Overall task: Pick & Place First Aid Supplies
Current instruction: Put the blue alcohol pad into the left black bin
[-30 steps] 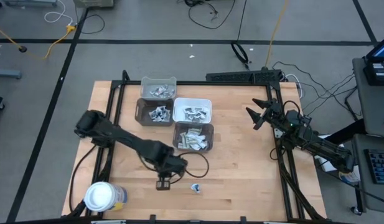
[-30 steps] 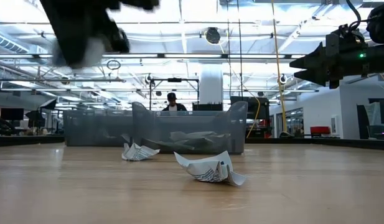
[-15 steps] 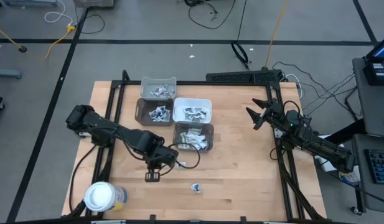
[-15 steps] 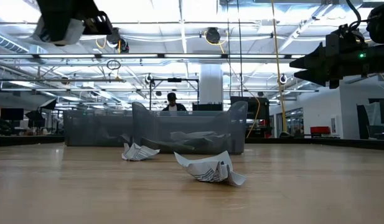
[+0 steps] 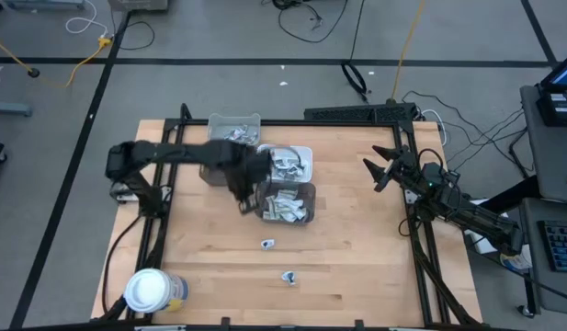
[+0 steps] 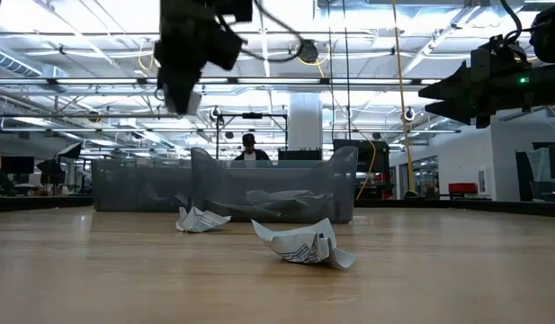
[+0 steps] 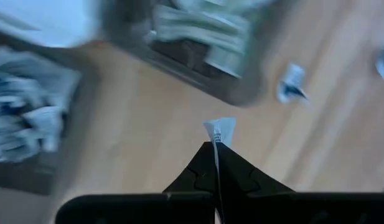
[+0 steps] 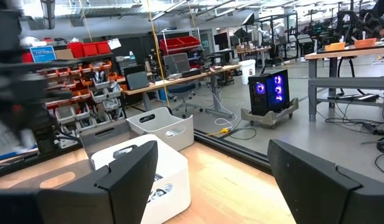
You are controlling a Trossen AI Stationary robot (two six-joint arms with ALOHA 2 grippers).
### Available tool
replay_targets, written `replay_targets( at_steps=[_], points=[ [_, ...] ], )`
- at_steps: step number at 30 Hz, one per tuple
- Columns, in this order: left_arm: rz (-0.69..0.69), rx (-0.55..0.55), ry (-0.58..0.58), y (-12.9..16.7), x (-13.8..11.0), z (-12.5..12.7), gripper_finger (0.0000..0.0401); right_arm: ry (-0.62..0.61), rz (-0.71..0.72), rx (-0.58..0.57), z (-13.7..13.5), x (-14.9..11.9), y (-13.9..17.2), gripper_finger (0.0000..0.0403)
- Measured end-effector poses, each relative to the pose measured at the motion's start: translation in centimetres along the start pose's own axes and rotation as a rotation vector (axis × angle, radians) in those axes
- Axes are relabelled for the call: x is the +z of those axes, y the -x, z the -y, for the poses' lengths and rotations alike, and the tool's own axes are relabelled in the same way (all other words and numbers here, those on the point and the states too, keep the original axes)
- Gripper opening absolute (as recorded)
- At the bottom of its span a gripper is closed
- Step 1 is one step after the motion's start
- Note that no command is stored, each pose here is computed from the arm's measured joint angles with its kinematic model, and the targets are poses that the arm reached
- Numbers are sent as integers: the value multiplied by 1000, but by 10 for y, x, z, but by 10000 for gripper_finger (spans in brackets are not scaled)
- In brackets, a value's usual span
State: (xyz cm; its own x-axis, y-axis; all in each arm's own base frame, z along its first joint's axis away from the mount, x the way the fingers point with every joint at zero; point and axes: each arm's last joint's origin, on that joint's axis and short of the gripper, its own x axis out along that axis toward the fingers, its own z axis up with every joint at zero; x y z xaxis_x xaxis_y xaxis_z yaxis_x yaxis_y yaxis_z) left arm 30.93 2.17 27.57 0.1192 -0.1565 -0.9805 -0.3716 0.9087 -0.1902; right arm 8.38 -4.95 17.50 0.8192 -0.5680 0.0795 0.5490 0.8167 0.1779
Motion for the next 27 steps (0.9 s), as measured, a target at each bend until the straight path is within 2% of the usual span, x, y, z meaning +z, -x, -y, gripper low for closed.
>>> replay_targets(
  at_steps=[8, 16, 21, 27],
  points=[
    [55, 16, 266, 16, 16, -87, 1, 0, 0, 0, 0, 0, 0, 297],
    [64, 21, 481, 30, 7, -158, 1, 0, 0, 0, 0, 0, 0, 297],
    [60, 37, 519, 30, 3, -171, 1, 0, 0, 0, 0, 0, 0, 297],
    [59, 40, 511, -6, 5, -168, 1, 0, 0, 0, 0, 0, 0, 297]
  ],
)
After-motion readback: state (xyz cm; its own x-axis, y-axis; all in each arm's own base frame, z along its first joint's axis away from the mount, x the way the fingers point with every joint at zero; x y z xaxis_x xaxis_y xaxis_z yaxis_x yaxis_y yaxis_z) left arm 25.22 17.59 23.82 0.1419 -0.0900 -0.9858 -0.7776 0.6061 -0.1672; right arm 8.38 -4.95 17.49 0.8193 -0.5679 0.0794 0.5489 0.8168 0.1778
